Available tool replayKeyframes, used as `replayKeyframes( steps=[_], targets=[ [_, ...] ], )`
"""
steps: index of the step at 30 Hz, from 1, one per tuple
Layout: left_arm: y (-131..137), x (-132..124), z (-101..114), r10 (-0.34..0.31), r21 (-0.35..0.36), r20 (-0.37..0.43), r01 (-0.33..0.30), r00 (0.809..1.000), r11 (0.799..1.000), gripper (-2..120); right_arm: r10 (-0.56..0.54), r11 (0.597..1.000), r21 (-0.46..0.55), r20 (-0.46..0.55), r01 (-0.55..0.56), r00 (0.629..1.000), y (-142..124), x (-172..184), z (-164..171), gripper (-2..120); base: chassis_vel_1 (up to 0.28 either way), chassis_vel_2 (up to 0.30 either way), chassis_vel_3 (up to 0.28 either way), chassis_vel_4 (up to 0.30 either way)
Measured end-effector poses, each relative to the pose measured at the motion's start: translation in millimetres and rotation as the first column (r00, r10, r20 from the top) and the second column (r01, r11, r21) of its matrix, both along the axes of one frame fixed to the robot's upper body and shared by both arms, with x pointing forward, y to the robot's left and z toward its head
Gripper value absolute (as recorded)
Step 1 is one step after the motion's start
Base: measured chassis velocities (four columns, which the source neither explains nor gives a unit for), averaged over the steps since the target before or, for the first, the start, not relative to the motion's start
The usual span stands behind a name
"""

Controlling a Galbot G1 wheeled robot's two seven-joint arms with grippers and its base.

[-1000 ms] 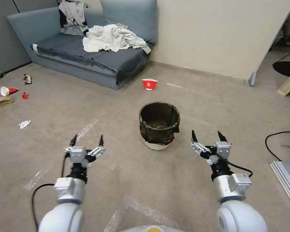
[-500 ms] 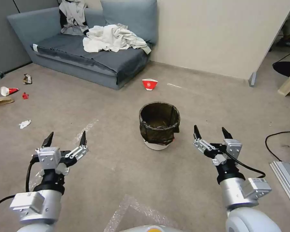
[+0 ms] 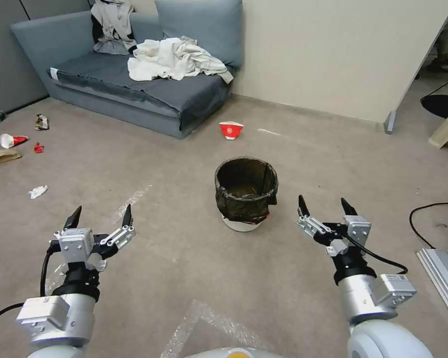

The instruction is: Pick up the trash can from the floor.

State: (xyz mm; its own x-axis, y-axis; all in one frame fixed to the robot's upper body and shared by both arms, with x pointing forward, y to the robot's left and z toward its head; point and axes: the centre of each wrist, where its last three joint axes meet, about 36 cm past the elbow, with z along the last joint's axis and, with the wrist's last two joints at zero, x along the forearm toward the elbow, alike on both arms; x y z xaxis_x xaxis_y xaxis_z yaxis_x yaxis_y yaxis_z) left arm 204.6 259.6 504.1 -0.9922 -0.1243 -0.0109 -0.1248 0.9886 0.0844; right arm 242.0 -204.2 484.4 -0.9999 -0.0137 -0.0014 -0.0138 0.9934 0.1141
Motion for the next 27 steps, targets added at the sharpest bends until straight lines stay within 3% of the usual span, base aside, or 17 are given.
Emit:
replayKeyframes(
  steps=[27],
  targets=[
    [0.2,0.4,-1.2,-0.002,-0.013,0.011,0.002,1.0,1.0,100,-0.015,1.0,0.008,0.001,0.015,1.0,0.3,2.8,-0.2,100,-0.042,-0.045,-0.04,-0.041]
  ],
)
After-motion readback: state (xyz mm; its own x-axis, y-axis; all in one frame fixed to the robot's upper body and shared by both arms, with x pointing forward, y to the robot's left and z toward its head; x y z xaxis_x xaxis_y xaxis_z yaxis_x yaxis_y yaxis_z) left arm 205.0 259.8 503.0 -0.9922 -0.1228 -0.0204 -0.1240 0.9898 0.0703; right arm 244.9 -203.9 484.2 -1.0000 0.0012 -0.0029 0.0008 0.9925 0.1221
